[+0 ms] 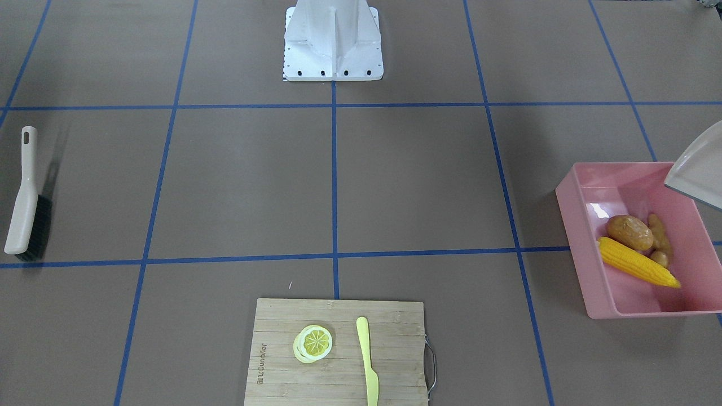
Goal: Sweep and dump trash into bin
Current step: 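Swing the empty dustpan away from the bin and lower it onto the table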
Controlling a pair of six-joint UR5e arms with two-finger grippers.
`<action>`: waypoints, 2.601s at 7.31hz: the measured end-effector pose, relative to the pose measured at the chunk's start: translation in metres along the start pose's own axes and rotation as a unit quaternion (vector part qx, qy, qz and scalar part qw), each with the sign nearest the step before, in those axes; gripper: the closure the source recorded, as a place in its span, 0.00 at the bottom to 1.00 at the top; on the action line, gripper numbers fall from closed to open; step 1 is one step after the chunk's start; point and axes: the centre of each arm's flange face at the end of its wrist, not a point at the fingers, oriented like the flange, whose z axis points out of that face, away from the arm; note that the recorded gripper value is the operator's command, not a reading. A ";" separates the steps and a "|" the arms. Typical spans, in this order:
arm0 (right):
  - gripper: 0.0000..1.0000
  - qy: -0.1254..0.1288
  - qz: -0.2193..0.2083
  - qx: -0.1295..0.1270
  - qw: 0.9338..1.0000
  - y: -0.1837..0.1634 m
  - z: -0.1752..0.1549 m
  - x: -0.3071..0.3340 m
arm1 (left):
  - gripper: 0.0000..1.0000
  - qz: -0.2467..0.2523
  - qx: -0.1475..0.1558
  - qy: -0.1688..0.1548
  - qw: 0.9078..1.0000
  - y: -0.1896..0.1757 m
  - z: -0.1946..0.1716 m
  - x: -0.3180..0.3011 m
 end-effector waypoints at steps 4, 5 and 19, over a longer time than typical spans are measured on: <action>0.00 -0.001 -0.002 0.002 1.000 -0.001 -0.002 -0.002 | 1.00 0.083 0.160 0.020 0.983 -0.111 -0.067 0.014; 0.00 -0.001 -0.002 0.002 1.000 -0.001 -0.002 -0.002 | 1.00 0.117 0.172 0.036 0.978 -0.148 -0.073 0.036; 0.00 -0.001 -0.003 0.002 1.000 -0.001 -0.002 -0.002 | 1.00 0.383 0.217 0.119 0.890 -0.326 0.067 0.284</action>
